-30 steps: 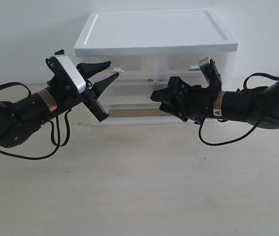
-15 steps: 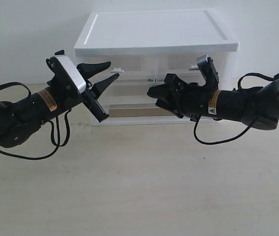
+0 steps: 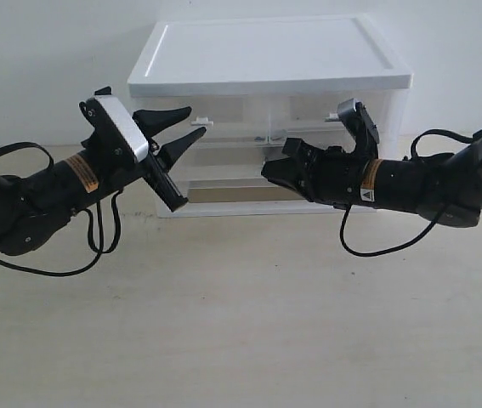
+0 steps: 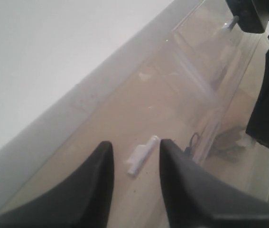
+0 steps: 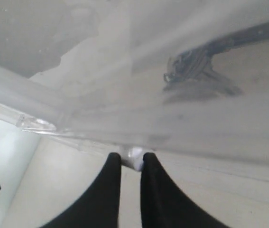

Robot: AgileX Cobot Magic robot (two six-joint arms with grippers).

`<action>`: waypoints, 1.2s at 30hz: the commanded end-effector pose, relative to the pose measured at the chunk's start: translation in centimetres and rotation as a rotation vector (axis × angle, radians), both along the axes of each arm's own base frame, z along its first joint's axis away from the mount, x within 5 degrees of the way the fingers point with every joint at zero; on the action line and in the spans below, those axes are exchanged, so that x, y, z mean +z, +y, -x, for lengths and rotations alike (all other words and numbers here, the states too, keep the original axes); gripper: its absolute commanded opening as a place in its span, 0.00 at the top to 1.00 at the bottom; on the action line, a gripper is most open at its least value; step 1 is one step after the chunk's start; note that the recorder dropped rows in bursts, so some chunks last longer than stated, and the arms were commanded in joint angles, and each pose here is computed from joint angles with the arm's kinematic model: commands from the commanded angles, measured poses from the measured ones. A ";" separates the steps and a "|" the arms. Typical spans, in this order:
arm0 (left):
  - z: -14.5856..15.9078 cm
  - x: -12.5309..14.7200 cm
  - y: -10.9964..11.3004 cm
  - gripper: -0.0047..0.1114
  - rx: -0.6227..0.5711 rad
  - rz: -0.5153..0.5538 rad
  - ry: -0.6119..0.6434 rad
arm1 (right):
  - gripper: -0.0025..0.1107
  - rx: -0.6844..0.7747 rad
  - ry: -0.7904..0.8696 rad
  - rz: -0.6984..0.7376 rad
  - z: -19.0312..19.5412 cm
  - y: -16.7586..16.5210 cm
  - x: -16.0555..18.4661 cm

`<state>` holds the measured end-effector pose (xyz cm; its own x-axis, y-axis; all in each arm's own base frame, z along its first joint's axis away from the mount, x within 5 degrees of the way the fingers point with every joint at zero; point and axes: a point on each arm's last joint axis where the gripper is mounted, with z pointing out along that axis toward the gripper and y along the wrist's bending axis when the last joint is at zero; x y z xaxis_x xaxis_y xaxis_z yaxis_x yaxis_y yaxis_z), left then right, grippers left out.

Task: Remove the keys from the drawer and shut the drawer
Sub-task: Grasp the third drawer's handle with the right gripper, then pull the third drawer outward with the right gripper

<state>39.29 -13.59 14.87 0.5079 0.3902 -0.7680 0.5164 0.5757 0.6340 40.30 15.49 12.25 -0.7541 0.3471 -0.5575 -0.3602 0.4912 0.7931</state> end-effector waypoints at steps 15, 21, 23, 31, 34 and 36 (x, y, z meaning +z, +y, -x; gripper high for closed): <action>-0.7 1.2 0.3 0.69 -0.024 0.440 0.348 | 0.98 0.065 -0.024 0.231 3.5 -1.1 0.7; -1.2 1.7 0.0 0.69 -0.025 0.460 0.450 | 0.98 0.075 -0.024 0.256 4.7 -1.4 1.2; -1.4 1.7 0.0 0.69 -0.017 0.461 0.461 | 0.98 0.087 -0.031 0.270 5.4 -1.5 1.6; -1.4 1.7 0.0 0.69 -0.016 0.456 0.464 | 0.98 0.112 -0.034 0.301 7.8 -2.1 2.5; -1.4 1.7 0.0 0.69 -0.016 0.456 0.464 | 0.98 0.129 -0.025 0.316 8.9 -2.3 2.4; -1.4 1.7 0.0 0.69 -0.016 0.456 0.464 | 0.98 0.136 -0.017 0.324 9.7 -2.5 2.1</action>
